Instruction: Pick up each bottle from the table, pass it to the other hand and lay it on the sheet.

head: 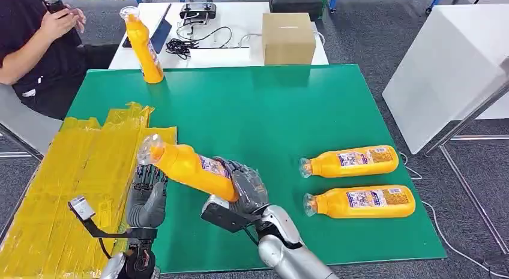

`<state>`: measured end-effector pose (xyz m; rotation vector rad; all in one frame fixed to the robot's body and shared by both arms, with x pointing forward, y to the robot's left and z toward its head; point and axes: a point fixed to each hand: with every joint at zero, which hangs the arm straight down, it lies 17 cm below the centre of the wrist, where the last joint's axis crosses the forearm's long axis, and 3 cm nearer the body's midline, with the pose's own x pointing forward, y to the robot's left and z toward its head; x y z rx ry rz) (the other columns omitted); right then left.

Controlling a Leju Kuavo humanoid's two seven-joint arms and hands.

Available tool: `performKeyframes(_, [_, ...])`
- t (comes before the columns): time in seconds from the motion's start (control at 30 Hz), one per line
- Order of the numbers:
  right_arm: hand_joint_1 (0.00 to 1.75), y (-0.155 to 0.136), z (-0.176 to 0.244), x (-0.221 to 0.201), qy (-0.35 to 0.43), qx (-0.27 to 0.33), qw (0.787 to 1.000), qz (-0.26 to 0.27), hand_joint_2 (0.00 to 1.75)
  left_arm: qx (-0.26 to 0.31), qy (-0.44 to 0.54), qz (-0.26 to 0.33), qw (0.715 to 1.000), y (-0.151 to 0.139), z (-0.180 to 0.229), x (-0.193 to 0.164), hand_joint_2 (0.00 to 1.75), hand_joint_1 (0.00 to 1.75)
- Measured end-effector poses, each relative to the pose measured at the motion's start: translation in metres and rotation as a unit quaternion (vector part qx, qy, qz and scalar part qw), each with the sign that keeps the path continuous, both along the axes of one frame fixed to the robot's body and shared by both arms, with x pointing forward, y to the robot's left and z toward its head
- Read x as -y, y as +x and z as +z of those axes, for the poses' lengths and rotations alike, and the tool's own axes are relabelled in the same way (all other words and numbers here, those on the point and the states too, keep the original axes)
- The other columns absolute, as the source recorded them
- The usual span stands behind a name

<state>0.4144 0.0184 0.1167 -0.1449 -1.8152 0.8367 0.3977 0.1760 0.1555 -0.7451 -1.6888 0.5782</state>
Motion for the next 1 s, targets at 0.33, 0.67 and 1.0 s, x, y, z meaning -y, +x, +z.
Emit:
performKeyframes(0.33, [1.75,-0.003,-0.007,-0.005,-0.005,-0.009,1.0,0.004,1.75,0.001,0.0,-0.002,1.0,0.0,0.0,0.002,1.75,0.0])
performKeyframes(0.67, [1.75,-0.012,-0.015,-0.018,-0.022,-0.016,0.999,0.026,1.75,0.001,0.0,-0.002,1.0,0.0,0.0,0.002,1.75,0.0])
performKeyframes(1.0, [1.75,-0.037,-0.036,-0.054,-0.082,-0.038,0.991,0.099,1.75,0.001,-0.004,0.003,1.0,-0.004,0.0,-0.003,1.75,0.0])
